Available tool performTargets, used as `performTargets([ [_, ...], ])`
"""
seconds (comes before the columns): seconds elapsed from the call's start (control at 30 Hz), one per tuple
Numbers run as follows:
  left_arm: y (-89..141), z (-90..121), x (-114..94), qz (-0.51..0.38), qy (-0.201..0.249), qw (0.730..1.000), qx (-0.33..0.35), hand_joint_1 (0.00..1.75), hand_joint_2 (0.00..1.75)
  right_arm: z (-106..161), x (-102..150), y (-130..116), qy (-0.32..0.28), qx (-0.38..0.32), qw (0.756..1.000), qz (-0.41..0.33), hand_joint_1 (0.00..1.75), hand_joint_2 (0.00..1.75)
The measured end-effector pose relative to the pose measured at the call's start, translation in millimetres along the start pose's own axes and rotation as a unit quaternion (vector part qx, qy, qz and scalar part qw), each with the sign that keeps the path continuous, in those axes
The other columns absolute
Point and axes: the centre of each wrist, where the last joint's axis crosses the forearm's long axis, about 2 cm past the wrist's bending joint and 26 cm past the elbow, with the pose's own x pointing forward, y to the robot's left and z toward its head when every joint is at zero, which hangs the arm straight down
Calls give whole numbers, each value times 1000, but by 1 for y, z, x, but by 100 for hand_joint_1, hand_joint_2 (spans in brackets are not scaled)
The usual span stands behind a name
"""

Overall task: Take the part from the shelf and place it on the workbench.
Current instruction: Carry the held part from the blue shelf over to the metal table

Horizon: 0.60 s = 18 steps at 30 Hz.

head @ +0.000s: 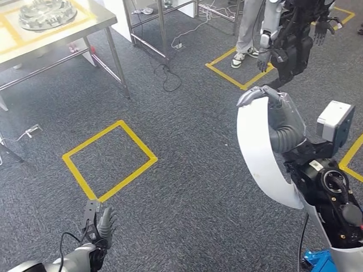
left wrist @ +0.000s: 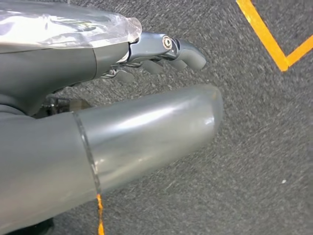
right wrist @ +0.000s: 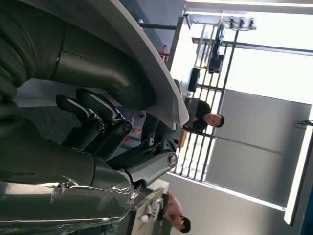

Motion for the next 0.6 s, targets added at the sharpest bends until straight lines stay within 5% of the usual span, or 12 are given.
performTargets([
  [0.6, -2, 1, -3, 2, 3, 1000, -2, 0, 0, 2, -2, 1, 1, -2, 1000, 0, 175, 175],
])
